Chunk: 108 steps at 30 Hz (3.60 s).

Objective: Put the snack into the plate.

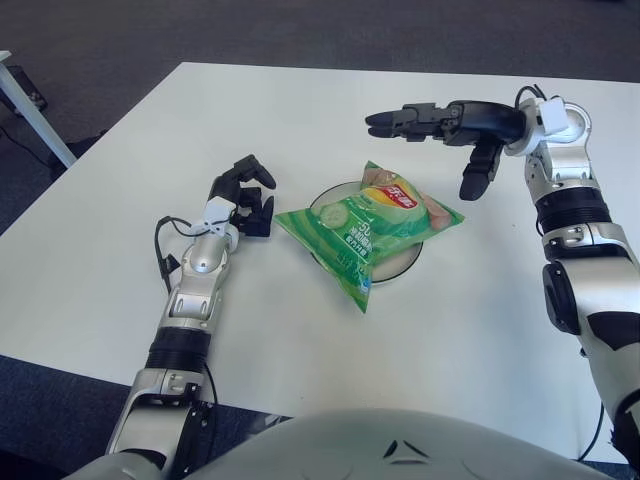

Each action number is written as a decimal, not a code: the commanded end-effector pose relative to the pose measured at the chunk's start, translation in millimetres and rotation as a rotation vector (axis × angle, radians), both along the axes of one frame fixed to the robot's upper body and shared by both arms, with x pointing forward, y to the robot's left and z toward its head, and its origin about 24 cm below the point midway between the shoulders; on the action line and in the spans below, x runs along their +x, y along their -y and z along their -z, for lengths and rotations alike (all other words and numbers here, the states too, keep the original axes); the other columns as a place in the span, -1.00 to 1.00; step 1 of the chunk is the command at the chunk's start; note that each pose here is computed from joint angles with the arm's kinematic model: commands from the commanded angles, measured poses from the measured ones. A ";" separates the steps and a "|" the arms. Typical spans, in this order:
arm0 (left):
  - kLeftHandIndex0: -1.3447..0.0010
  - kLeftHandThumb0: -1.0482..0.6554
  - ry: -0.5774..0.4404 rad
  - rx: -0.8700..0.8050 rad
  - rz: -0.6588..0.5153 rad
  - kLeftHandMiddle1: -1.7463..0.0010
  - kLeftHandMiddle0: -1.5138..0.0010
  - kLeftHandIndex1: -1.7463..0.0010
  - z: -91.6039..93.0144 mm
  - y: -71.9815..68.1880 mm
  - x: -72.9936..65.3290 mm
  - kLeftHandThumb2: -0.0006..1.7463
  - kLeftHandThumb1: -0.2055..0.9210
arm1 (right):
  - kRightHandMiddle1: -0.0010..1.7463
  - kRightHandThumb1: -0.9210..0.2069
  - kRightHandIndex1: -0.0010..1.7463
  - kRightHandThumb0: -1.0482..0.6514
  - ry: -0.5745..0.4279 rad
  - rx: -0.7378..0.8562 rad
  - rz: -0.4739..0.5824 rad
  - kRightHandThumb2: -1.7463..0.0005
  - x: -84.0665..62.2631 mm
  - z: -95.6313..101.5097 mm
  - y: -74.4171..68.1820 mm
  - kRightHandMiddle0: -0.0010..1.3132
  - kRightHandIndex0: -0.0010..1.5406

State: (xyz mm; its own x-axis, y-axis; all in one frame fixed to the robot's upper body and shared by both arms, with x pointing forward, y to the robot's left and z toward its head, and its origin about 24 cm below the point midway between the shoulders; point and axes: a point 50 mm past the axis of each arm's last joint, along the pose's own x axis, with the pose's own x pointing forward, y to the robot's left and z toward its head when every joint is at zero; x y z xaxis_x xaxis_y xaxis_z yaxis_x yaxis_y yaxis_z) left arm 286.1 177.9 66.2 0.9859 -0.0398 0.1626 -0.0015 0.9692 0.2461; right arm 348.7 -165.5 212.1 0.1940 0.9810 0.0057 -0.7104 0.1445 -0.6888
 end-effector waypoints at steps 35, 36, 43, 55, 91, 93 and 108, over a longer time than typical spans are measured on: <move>-0.03 -0.38 -0.165 -0.032 -0.019 -1.00 -0.69 -1.00 42.3 4.4 -17.7 0.63 -0.24 | -0.37 -0.90 -0.91 -0.78 0.115 0.006 0.576 0.71 13.1 25.0 9.1 -1.00 -0.79; -0.03 -0.38 -0.164 -0.033 -0.019 -1.00 -0.70 -1.00 42.4 4.3 -17.9 0.64 -0.24 | -0.36 -0.91 -0.90 -0.77 0.106 0.019 0.598 0.70 14.1 27.0 9.2 -1.00 -0.77; -0.04 -0.38 -0.155 -0.023 -0.014 -1.00 -0.70 -1.00 42.4 4.0 -18.3 0.65 -0.25 | -0.33 -0.89 -0.80 -0.62 -0.053 0.173 0.745 0.57 20.6 42.3 13.9 -1.00 -0.68; -0.04 -0.38 -0.161 -0.029 -0.018 -1.00 -0.70 -1.00 43.6 3.7 -18.0 0.65 -0.26 | -0.15 -0.99 -0.36 -0.48 -0.198 0.316 0.870 0.19 24.2 55.7 26.2 -1.00 -0.78; -0.04 -0.38 -0.148 0.000 -0.007 -1.00 -0.70 -1.00 45.7 -0.9 -16.1 0.65 -0.26 | 1.00 0.79 0.51 0.22 -0.611 0.646 1.285 -0.87 1.5 122.9 72.3 0.19 0.31; -0.04 -0.38 -0.149 0.002 -0.010 -1.00 -0.70 -1.00 46.4 -2.2 -16.6 0.65 -0.25 | 1.00 0.90 0.54 0.23 -0.619 0.654 1.278 -0.95 -0.5 125.4 71.3 0.25 0.35; -0.08 -0.40 -0.168 -0.046 -0.001 -1.00 -0.71 -1.00 46.9 -8.8 -16.6 0.70 -0.32 | 1.00 0.86 0.77 0.23 -0.790 0.851 1.424 -1.00 -34.8 161.9 52.1 0.11 0.30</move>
State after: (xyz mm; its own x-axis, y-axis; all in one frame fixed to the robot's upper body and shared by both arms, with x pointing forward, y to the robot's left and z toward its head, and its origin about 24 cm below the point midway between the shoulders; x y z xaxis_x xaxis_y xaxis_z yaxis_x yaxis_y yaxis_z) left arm 290.0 183.5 61.2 0.9843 -0.0572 0.1670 0.0150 0.9697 0.2438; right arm 328.1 -228.6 80.4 0.9953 -0.0965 -0.0046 0.0952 0.9725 0.2123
